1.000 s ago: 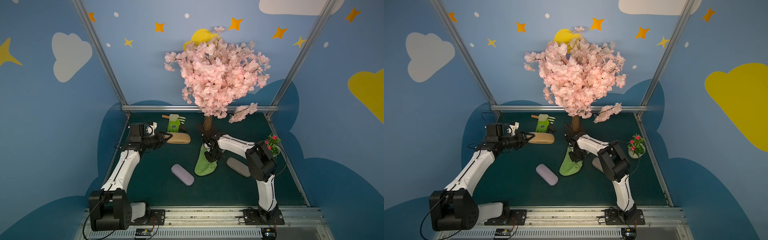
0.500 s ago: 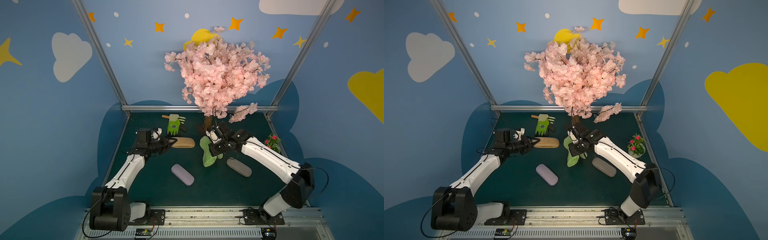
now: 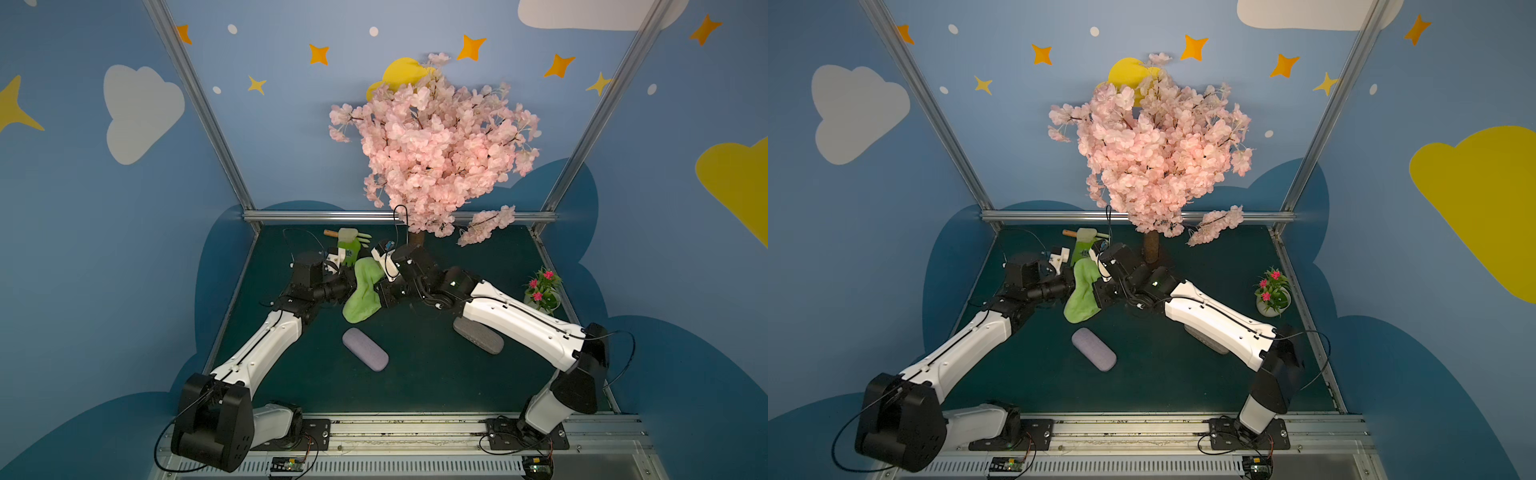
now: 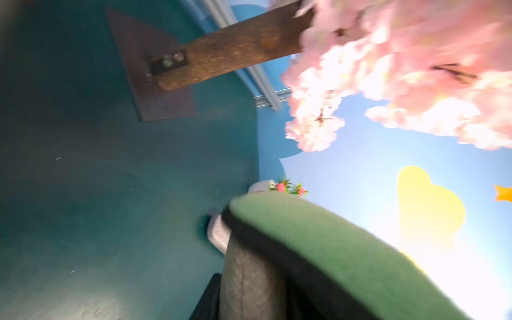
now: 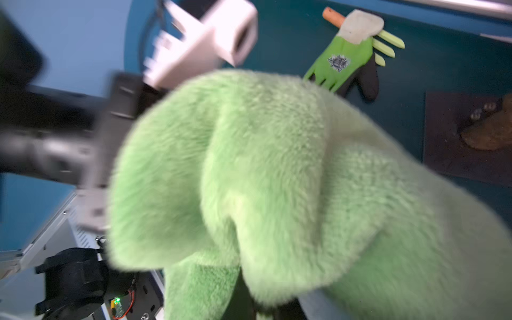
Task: Wipe the eyeglass case
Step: Wipe the dirt from the eyeglass case.
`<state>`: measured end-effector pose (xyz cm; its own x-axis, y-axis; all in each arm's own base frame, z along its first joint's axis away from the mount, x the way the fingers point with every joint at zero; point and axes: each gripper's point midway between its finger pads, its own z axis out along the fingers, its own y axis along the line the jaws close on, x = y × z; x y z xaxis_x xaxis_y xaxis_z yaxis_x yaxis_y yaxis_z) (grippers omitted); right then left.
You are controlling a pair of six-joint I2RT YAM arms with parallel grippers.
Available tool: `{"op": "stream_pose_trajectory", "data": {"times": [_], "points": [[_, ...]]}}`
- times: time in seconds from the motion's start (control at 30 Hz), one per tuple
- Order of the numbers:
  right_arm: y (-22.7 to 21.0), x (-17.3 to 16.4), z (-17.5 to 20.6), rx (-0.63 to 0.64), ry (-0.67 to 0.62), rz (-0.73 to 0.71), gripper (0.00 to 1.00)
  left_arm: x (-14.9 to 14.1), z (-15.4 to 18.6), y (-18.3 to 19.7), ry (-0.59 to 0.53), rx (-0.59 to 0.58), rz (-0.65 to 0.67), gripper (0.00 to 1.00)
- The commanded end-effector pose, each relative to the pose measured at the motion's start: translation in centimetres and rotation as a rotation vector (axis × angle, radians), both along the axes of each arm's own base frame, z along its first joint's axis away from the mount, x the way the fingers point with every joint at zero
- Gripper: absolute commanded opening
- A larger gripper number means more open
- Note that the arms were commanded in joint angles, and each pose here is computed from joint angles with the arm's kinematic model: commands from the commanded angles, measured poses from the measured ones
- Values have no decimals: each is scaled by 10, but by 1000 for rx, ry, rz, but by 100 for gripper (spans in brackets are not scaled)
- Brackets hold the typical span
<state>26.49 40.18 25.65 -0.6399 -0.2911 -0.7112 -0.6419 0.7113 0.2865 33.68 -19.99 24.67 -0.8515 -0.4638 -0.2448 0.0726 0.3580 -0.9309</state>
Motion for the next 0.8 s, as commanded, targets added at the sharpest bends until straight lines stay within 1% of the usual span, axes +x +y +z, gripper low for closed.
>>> {"op": "stream_pose_trajectory", "data": {"times": [0.0,0.07,0.13,0.2,0.23,0.3,0.33,0.37,0.43,0.47,0.5,0.57,0.6,0.67,0.73,0.77], "points": [[-50,25,-36,-85,73,-228,0,-7,62,-8,-137,-132,-61,3],[-80,30,-58,-134,109,-295,0,-9,69,-7,-142,-165,-83,3],[-105,32,-70,-170,128,-339,0,-11,75,-5,-146,-179,-102,3],[-125,33,-77,-209,127,-367,0,-13,75,-1,-132,-173,-122,3],[-130,32,-75,-223,117,-358,0,-14,72,0,-114,-156,-130,3],[-122,27,-51,-209,74,-283,0,-17,59,2,-67,-89,-136,3],[-115,22,-30,-199,29,-244,0,-18,49,3,-38,-35,-133,3],[-105,15,-6,-188,-39,-196,0,-19,41,4,-14,12,-126,3],[-83,-2,36,-156,-176,-88,0,-19,24,6,45,67,-110,3],[-72,-12,52,-124,-210,-49,0,-18,14,6,83,87,-102,3],[-63,-18,64,-89,-219,-24,0,-18,8,5,105,98,-101,3],[-46,-28,76,-17,-195,6,0,-19,1,-4,126,119,-117,3],[-37,-29,78,14,-180,13,0,-20,2,-12,110,123,-139,3],[-26,-21,75,33,-165,-24,0,-25,15,-29,30,109,-196,3],[-27,-6,62,20,-138,-106,0,-29,35,-40,-61,67,-230,3],[-33,2,54,12,-121,-162,0,-32,42,-42,-78,46,-250,3]]}}
